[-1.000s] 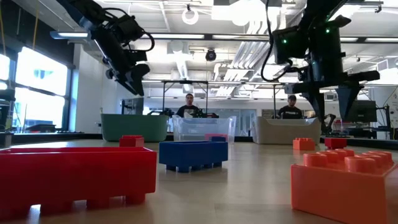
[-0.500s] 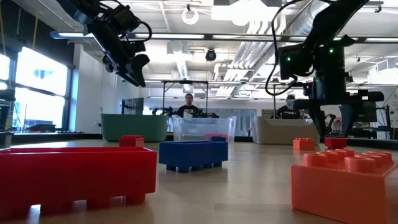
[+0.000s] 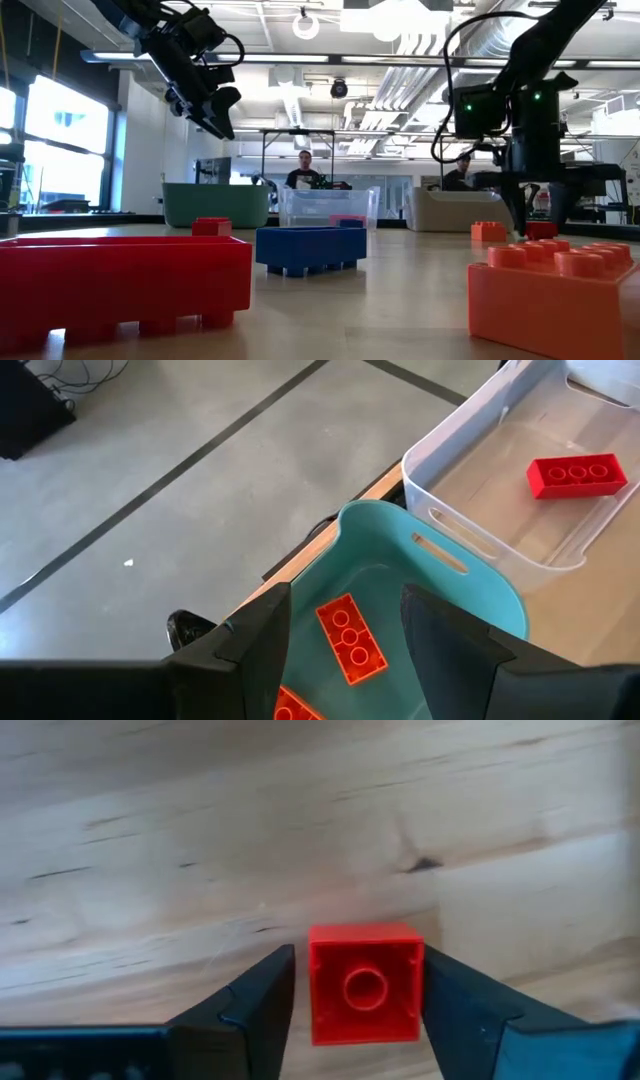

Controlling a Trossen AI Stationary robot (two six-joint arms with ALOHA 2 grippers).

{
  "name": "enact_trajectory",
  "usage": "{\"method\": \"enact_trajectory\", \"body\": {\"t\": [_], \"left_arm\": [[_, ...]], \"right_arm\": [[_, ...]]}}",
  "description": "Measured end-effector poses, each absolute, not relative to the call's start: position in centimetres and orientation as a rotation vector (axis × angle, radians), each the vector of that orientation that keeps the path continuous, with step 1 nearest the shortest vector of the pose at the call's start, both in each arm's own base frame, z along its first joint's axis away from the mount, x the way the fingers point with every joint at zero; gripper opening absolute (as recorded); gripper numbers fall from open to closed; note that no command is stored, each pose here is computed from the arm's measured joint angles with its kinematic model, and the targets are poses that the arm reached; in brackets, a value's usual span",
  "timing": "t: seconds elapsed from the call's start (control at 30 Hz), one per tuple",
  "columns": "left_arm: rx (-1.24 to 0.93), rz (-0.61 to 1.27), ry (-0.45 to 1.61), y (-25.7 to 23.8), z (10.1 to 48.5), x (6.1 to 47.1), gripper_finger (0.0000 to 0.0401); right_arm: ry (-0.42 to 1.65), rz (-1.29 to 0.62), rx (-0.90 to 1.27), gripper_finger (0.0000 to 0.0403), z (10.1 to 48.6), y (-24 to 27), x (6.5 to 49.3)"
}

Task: Sort & place blocks by color
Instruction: Put the red game piece into the transparent bin

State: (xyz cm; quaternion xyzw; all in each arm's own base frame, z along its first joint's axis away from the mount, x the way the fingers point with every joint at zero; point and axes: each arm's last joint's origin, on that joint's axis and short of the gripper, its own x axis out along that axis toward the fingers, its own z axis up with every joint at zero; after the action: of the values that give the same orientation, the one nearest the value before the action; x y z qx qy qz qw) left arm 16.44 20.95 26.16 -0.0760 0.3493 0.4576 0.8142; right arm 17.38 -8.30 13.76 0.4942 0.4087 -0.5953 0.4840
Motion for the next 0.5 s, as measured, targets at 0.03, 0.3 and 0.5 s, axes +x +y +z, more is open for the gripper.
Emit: {"method": "enact_trajectory", "body": {"t": [0.03,0.3,0.5], "left_arm": [[-0.162,0.976,0.745,21.0,26.2,16.4,0.0180],[-0.162,0.976,0.746,21.0,26.2,16.4,0.0180],[-0.162,0.977,0.745,21.0,26.2,16.4,0.0180]], "right_arm": [[0.991,-1.440,1.211,0.0173,13.7,-8.3,17.4],[0.997,-1.378,1.207,0.0113,13.7,-8.4,17.7],[0.943,-1.265,1.197,0.0113,15.0,-9.0,19.3]]}}
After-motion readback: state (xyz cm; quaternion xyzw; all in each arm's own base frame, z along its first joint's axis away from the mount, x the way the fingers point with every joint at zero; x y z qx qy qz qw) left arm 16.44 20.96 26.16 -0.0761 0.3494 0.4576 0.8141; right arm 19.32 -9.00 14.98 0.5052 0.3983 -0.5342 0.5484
